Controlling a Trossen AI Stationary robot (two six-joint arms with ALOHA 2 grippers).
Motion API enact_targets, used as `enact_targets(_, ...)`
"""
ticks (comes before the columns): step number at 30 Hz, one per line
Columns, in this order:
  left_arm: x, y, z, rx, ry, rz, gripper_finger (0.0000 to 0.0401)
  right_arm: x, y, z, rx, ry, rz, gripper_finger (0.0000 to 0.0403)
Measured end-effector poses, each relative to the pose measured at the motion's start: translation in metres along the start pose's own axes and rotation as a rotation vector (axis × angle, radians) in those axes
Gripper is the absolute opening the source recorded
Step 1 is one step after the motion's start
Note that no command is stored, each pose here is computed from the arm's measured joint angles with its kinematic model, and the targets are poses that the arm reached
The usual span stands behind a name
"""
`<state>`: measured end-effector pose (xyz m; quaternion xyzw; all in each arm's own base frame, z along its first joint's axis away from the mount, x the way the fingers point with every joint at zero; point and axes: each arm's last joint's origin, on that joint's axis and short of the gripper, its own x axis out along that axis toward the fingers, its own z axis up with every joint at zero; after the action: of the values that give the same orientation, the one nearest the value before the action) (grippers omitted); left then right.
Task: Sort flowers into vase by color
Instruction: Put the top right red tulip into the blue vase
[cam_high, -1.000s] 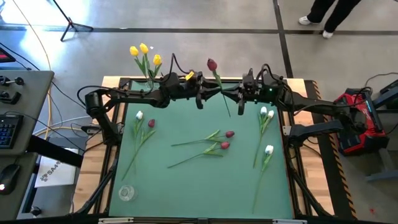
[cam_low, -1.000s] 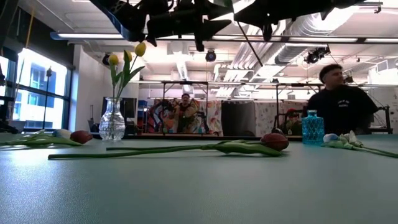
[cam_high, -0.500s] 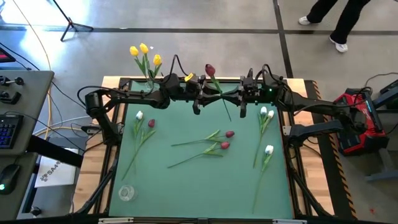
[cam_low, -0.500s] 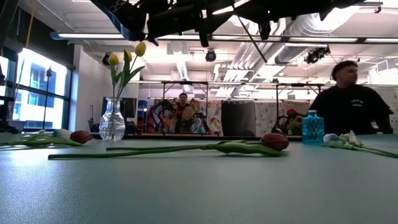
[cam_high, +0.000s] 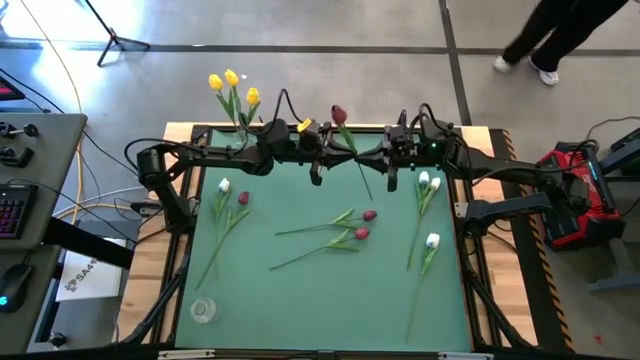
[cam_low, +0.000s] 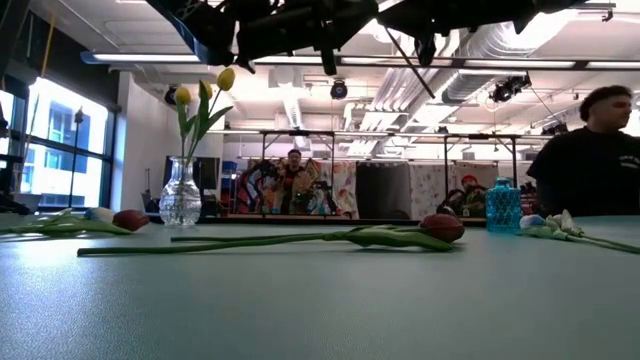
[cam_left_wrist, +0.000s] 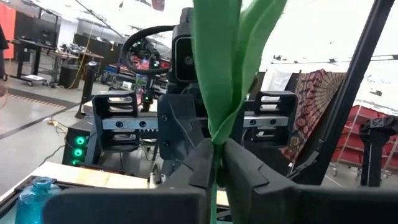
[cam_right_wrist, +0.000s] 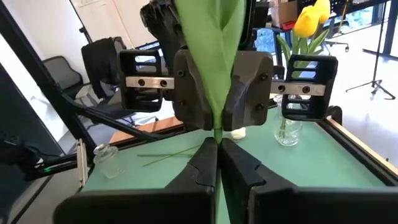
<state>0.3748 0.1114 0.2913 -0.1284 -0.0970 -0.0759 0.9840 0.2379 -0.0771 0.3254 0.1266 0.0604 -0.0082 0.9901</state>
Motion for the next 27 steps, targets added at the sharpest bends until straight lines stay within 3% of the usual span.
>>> enact_targets(6, 0.0, 0.0, -0.001, -0.005, 0.005, 0.002, 0.0003, 0.0, 0.0, -0.001, 0.03, 0.006, -0.002, 0.0005)
enact_targets(11, 0.0, 0.0, -0.001, 0.003, 0.013, 0.007, 0.0001, -0.003, -0.004, -0.004, 0.115, 0.046, -0.029, 0.0051)
enact_targets(17, -0.002, 0.005, -0.01, 0.027, 0.102, 0.046, 0.0001, -0.026, -0.019, -0.017, 0.371, 0.201, -0.204, 0.0118)
enact_targets(19, -0.002, 0.007, -0.016, 0.03, 0.156, 0.067, 0.0, -0.035, -0.021, -0.019, 0.395, 0.226, -0.269, 0.0124)
enact_targets(23, -0.003, 0.008, -0.025, 0.06, 0.234, 0.124, 0.0, -0.045, -0.019, -0.013, 0.291, 0.179, -0.34, 0.0125)
enact_targets(27, -0.004, 0.009, -0.028, 0.075, 0.257, 0.183, 0.0, -0.048, -0.013, -0.006, 0.076, 0.143, -0.337, 0.0126)
